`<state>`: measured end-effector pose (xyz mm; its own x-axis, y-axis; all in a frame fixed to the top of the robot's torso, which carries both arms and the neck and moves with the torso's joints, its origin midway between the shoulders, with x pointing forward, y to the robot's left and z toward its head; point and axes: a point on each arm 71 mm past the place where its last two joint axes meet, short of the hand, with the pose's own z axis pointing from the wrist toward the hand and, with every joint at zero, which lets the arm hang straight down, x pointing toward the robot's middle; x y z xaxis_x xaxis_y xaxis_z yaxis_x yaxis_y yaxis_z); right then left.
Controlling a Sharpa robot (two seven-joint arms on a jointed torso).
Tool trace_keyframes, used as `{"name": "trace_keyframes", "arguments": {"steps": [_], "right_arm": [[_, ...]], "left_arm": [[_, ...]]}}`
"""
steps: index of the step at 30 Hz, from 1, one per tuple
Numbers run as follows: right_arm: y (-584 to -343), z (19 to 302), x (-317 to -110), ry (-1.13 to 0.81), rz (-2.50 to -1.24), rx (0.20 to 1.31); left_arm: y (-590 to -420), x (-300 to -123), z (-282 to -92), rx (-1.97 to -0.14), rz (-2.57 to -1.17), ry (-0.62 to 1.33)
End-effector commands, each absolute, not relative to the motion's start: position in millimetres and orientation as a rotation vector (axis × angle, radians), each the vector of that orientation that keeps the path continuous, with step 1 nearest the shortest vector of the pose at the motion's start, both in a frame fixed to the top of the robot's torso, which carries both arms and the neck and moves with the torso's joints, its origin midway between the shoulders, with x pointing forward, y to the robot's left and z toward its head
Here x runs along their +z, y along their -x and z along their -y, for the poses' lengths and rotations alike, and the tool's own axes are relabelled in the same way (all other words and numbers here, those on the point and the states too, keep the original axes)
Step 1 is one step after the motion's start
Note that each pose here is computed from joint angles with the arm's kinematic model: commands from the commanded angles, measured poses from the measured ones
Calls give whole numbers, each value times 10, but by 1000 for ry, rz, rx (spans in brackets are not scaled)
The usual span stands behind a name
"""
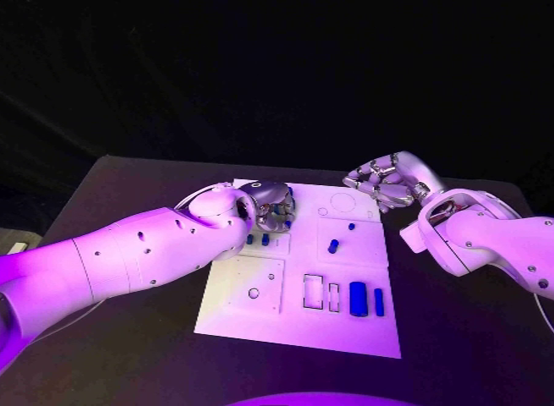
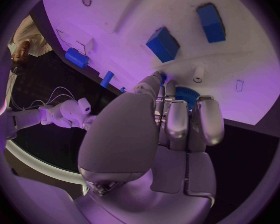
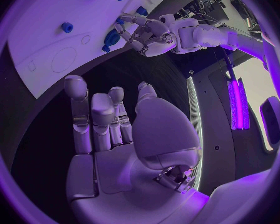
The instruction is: Assemble the parts on the task board
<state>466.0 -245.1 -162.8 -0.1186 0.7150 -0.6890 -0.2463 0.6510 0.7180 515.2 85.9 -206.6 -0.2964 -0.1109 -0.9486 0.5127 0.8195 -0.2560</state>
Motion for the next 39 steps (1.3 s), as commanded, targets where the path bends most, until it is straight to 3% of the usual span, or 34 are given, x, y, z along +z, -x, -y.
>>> {"name": "trace_keyframes", "arguments": {"steps": [1,21,39], "right_arm": [[-4656,2436,-1626,-399,-1473,868],[-4655,2432,-1625,-398,-1472,870],[-4659,2441,-1624,-398,-1467,868]], "left_arm": [[-5146,-2088,-837,-620,-1804,-323],[-5147,-2114,-828,-608,-1836,-326],[-5153,-1971,-923,-663,-1753,-181]]}}
